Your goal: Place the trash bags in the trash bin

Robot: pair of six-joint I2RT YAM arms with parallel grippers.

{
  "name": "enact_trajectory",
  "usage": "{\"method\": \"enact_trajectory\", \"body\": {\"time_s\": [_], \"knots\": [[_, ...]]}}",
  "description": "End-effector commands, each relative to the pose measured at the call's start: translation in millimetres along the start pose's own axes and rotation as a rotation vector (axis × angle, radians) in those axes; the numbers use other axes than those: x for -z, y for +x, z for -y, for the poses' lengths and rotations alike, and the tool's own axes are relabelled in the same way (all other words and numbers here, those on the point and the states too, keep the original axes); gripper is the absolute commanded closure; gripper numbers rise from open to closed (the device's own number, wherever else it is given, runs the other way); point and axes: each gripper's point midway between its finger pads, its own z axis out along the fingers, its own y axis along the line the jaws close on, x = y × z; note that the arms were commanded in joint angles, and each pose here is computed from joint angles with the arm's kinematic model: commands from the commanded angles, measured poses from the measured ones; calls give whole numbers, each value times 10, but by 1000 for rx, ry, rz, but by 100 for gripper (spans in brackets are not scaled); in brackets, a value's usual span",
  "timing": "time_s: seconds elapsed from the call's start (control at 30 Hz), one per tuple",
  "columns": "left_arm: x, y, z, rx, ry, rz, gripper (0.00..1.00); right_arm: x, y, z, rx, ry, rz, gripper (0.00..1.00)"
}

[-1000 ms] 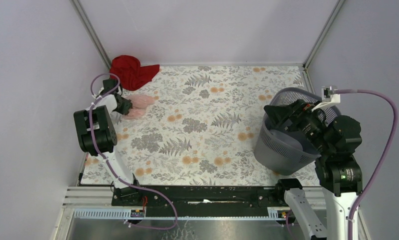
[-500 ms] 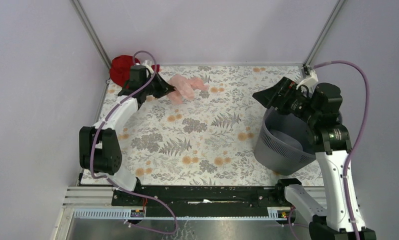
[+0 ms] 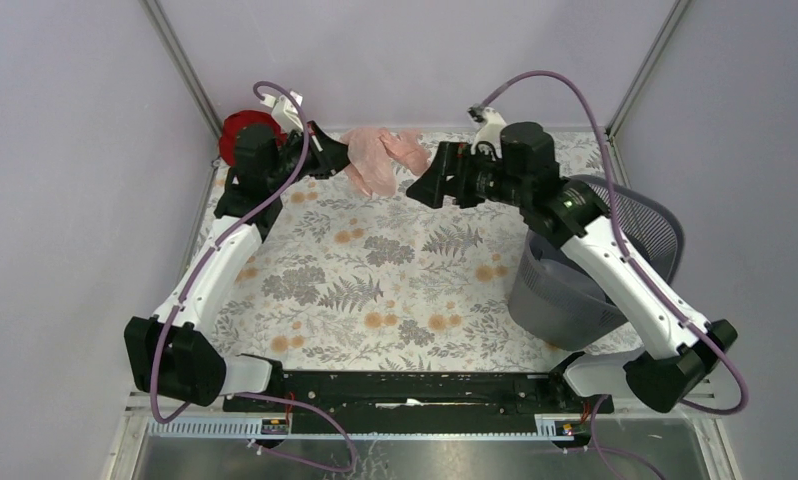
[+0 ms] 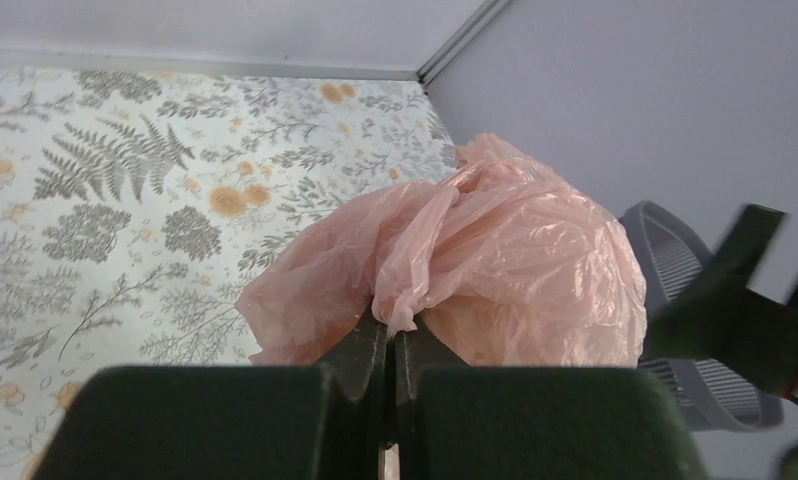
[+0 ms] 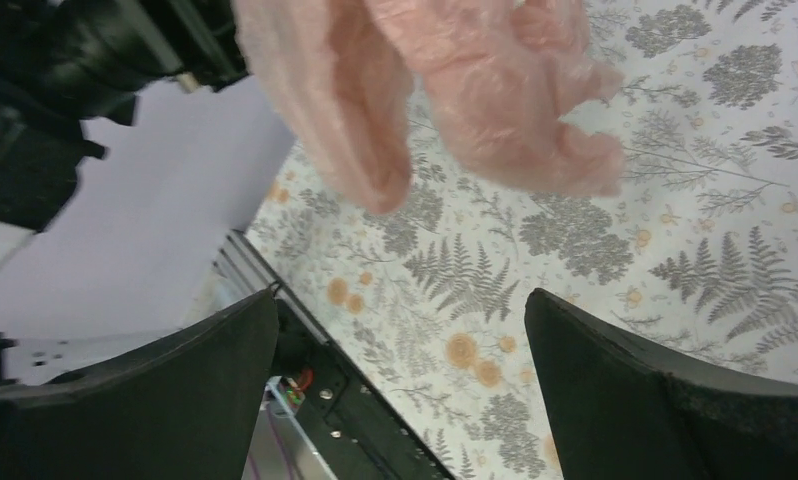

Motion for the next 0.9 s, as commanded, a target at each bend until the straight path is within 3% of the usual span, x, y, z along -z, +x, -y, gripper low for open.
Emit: {"method": "enact_trajectory", "body": {"time_s": [0.0, 0.17, 0.33, 0.47, 0.6, 0.63, 0.77, 0.83, 0.87], "knots": [[56, -75, 322, -74, 139, 26, 100, 65, -231, -33, 268, 22, 77, 0], [-43, 58, 284, -23, 138, -26, 100, 87, -230, 62, 642, -10, 171, 0], [-117, 193, 334, 63, 194, -90, 100, -90, -453, 281, 669, 131, 174, 2], [-166, 302, 427, 79, 226, -128, 100, -228, -529, 407, 647, 191, 191, 11], [-151, 295, 483, 63, 249, -132, 100, -361, -406, 429, 585, 154, 182, 27], [-148, 299, 484, 54, 251, -130, 100, -388, -374, 444, 572, 148, 185, 36], [-193, 346, 374, 4, 218, -133, 100, -350, -345, 641, 487, 244, 215, 84], [-220, 353, 274, -3, 167, -137, 100, -216, -439, 802, 462, 371, 230, 100], [-209, 344, 298, -6, 171, -146, 100, -135, -473, 889, 442, 442, 233, 100]]}}
